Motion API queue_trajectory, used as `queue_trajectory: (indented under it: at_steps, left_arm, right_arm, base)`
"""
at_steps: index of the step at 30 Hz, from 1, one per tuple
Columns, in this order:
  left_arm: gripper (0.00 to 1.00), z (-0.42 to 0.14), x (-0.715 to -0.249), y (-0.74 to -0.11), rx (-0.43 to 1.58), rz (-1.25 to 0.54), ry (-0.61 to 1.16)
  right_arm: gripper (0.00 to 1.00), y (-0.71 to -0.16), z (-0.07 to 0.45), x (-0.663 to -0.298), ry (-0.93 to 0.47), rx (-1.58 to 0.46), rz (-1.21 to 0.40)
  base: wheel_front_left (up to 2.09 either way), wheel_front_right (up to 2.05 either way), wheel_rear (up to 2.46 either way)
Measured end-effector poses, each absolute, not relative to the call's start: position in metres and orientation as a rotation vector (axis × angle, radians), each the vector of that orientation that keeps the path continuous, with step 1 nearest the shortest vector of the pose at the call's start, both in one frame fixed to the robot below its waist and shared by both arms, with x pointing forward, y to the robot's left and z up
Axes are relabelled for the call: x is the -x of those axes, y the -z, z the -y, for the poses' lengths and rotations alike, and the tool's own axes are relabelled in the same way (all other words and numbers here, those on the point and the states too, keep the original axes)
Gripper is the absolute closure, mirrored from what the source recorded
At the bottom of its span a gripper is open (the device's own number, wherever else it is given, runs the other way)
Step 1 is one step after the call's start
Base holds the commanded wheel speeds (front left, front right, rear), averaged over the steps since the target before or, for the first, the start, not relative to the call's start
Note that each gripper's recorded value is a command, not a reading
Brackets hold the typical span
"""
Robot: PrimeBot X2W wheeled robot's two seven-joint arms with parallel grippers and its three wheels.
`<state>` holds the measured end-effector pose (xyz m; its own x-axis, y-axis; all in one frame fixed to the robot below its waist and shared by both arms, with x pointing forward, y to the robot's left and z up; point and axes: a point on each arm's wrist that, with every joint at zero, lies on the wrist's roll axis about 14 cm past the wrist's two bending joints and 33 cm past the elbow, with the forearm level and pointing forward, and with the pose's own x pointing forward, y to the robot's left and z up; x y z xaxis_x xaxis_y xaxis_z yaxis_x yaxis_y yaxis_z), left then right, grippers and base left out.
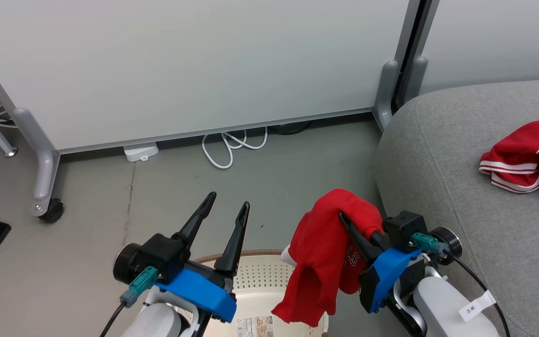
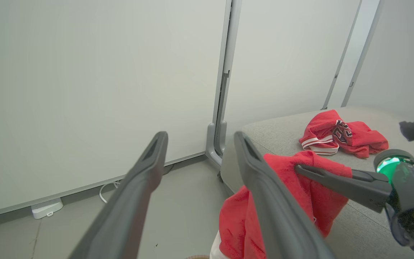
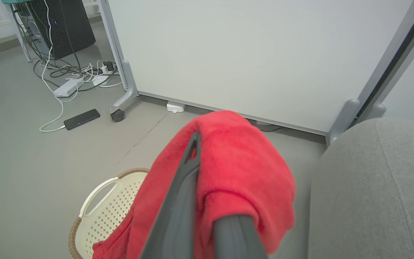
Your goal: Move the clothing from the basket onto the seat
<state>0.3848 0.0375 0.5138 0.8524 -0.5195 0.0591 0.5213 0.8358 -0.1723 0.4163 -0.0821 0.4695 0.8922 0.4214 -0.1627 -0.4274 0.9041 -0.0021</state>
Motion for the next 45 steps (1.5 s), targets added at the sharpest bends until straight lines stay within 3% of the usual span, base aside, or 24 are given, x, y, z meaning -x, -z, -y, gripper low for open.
queue_trajectory:
  at_steps: [19, 45]
  left_arm:
    - [0.00, -0.060, -0.371, -0.486, 0.167, -0.019, 0.476]
    - [0.00, 0.033, -0.398, -0.469, 0.194, -0.066, 0.744]
  right_arm:
    - [1.00, -0.468, 0.106, -0.409, -0.362, 0.015, -0.164]
    - [1.00, -0.478, 0.199, -0.369, -0.075, 0.050, -0.110]
  base:
    - [0.00, 0.00, 0.00]
    - [0.00, 0.00, 0.00]
